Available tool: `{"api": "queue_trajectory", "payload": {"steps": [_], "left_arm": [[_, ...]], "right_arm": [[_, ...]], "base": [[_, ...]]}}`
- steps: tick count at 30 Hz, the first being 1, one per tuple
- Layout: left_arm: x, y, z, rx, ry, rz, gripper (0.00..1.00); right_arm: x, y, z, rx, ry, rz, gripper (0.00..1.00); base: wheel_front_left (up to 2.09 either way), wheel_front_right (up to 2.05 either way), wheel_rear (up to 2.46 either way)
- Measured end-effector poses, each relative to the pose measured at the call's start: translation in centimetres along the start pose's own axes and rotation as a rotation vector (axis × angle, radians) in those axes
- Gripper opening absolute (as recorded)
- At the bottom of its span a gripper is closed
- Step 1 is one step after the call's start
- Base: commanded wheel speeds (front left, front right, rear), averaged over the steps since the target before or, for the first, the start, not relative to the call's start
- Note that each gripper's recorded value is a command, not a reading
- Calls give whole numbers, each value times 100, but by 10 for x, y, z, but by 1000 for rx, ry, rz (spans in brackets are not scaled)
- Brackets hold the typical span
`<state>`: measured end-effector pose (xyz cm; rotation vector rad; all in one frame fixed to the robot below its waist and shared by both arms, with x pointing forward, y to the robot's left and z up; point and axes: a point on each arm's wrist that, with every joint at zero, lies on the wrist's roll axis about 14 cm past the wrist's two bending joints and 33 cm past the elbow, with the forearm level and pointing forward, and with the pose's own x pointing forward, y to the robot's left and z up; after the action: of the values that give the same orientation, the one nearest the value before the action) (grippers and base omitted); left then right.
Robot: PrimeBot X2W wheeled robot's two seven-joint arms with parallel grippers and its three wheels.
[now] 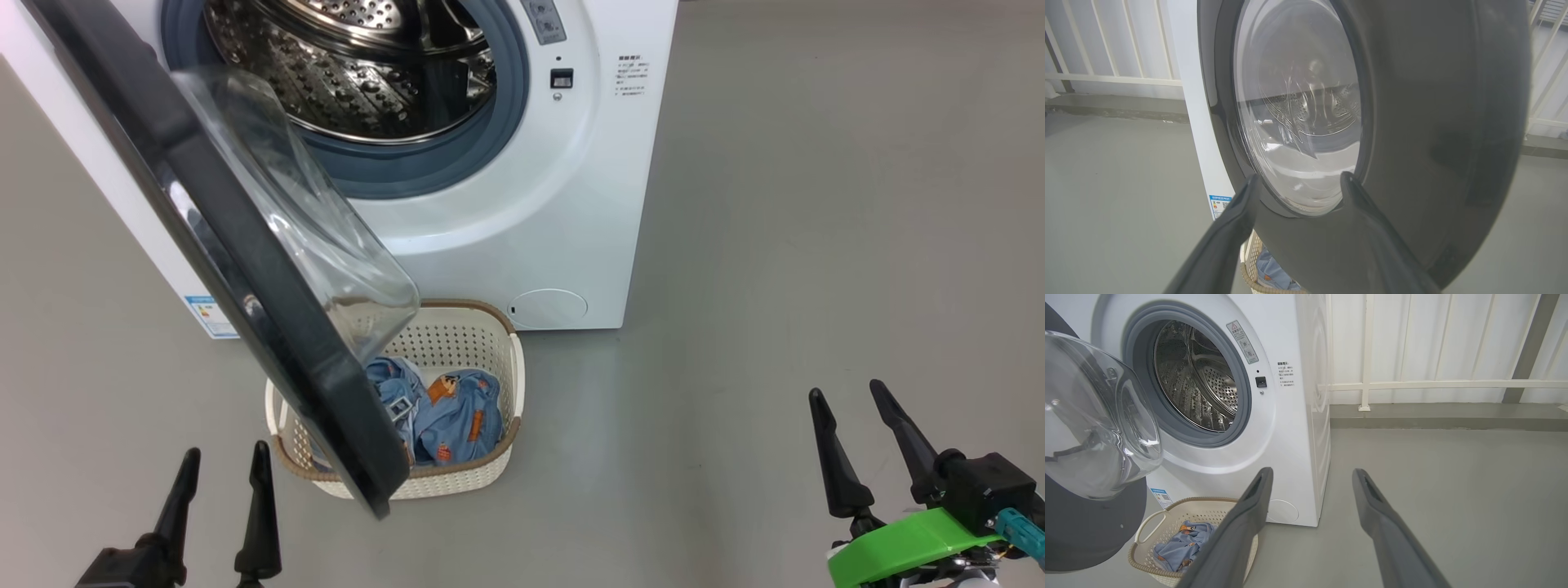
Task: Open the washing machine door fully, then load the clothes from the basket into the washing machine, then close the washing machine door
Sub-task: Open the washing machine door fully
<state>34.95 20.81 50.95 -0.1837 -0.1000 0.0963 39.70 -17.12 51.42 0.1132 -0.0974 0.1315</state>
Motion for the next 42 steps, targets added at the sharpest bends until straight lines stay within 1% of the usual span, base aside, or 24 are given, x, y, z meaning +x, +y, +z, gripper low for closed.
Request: {"api": "queue_trajectory", "payload": {"steps": [15,20,42], "left_arm": [[-3,3,-5,10,17,2,100],[-4,4,-6,10,21,6,100],[-5,5,-8,10,27,6,100]], "right_arm": [[1,-3,-13,-4,39,-13,100],[7,-4,-10,-5,28,-14,100],[8,-4,-14,-1,41,-17,100]], "base": [[0,0,0],[0,0,0],[0,0,0]]}}
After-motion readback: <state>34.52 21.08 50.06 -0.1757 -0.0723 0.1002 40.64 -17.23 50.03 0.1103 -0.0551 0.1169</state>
